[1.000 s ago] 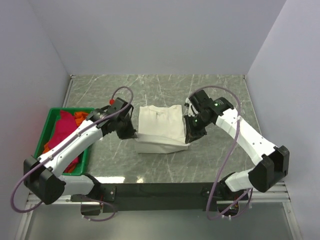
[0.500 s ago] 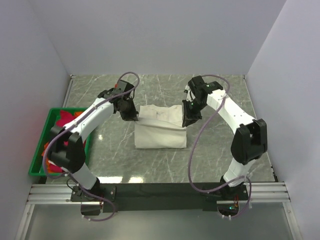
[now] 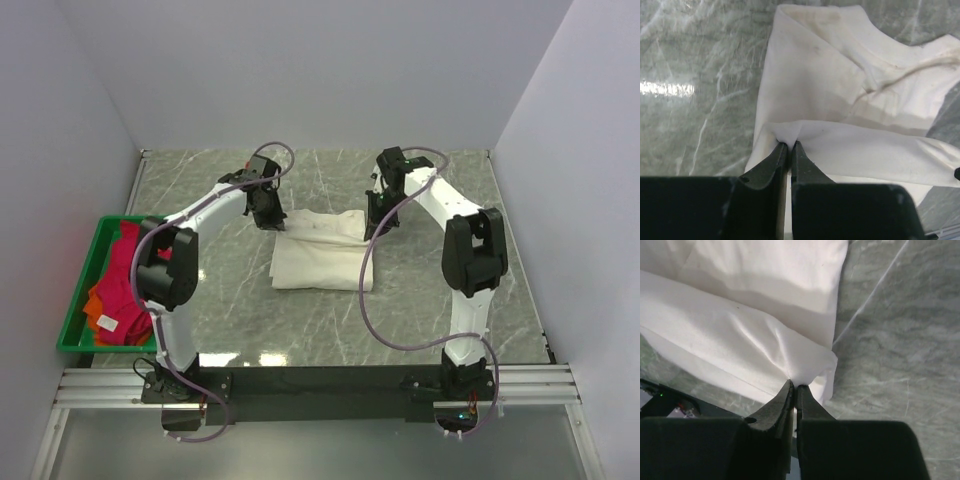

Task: Fold and stack the t-shirts
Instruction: Fold the tshirt

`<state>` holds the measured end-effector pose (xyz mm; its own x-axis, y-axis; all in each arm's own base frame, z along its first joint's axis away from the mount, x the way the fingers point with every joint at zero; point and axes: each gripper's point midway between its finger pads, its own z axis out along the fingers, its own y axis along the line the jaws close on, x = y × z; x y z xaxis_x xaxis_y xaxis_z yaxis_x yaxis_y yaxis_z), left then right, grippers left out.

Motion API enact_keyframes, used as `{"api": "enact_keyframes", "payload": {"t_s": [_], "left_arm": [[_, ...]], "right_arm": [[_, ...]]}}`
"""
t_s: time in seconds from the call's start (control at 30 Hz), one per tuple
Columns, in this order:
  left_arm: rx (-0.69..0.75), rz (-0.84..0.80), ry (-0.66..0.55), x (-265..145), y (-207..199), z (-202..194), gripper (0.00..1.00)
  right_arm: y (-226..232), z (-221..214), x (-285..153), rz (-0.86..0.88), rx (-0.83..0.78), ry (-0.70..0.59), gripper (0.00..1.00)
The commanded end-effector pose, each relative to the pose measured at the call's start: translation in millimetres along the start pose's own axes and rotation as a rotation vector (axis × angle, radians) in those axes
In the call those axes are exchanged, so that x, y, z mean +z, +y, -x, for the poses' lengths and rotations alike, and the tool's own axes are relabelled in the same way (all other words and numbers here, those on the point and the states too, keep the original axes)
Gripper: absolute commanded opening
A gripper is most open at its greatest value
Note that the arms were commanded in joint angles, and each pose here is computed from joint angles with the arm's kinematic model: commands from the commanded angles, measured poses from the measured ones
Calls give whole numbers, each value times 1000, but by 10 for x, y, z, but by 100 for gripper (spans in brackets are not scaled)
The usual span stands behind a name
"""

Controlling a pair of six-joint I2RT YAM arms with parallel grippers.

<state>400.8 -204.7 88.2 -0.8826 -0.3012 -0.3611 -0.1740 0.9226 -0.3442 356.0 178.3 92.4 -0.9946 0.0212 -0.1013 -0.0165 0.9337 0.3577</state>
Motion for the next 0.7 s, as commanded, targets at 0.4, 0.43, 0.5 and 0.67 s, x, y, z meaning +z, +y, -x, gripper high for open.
{"api": "enact_keyframes", "payload": {"t_s": [0.4, 0.43, 0.5, 0.67], "left_arm": [[23, -39, -150, 195, -69, 386, 1], [21, -44, -157, 182, -77, 393, 1], [18, -50, -165, 161, -70, 380, 1], [8, -59, -172, 223, -71, 377, 1]], "right_arm": [[-110, 502, 118, -46, -5, -147, 0], [-108, 513, 94, -48, -5, -160, 0], [-78, 577, 13, -39, -7, -197, 0], [-80, 668, 43, -25, 22, -217, 0]]}}
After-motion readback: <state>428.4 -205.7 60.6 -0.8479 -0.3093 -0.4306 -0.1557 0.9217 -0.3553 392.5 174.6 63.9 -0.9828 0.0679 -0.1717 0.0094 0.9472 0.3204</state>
